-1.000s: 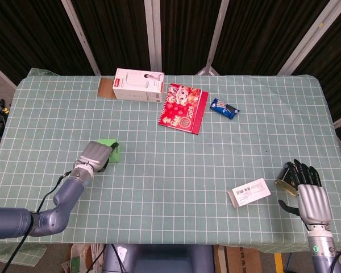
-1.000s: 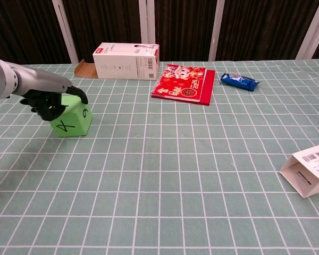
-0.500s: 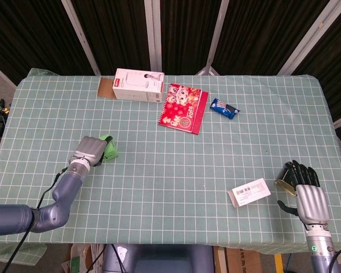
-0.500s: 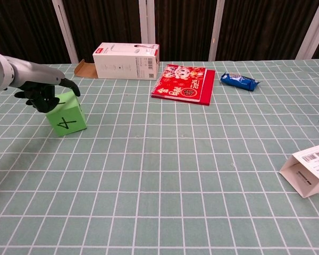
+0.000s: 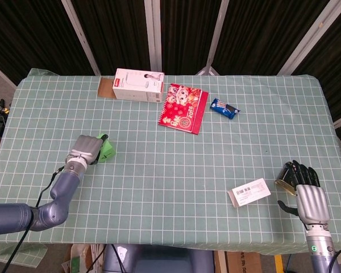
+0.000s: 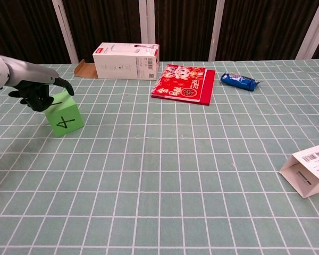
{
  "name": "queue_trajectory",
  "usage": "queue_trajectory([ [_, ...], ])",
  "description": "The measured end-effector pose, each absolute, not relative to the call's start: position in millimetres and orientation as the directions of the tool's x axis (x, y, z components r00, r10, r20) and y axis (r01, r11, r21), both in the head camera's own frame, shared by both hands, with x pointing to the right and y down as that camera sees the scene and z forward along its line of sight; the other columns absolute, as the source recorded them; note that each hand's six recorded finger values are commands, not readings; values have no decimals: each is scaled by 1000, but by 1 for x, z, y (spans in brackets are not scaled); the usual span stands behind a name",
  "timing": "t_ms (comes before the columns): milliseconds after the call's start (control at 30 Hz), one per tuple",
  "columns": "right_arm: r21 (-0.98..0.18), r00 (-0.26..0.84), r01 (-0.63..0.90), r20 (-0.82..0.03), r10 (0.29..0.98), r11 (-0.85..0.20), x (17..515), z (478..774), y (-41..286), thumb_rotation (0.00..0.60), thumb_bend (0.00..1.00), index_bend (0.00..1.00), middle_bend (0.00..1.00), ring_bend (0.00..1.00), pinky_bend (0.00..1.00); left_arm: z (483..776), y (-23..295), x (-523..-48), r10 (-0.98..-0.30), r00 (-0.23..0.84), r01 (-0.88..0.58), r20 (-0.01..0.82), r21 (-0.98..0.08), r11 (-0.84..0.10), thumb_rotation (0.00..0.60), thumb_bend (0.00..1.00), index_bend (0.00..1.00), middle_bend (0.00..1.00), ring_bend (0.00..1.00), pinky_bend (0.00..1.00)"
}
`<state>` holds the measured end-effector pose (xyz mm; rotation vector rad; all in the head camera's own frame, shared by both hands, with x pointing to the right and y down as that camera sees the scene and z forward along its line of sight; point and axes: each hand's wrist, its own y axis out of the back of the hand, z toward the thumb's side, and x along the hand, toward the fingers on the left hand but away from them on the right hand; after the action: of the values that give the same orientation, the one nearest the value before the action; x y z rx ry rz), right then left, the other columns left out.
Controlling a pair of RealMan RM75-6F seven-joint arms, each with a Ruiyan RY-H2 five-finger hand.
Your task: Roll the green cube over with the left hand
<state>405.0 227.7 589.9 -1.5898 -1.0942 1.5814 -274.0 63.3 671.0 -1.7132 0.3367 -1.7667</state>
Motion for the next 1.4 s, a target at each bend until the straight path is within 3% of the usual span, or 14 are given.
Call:
queue_trajectory([
  [1400, -883, -83, 103, -466, 881, -457, 407, 589, 230, 600, 186, 76, 14, 0, 18, 669, 59, -329, -597, -8, 242, 802, -578, -779, 600, 913, 126, 823, 749, 822],
])
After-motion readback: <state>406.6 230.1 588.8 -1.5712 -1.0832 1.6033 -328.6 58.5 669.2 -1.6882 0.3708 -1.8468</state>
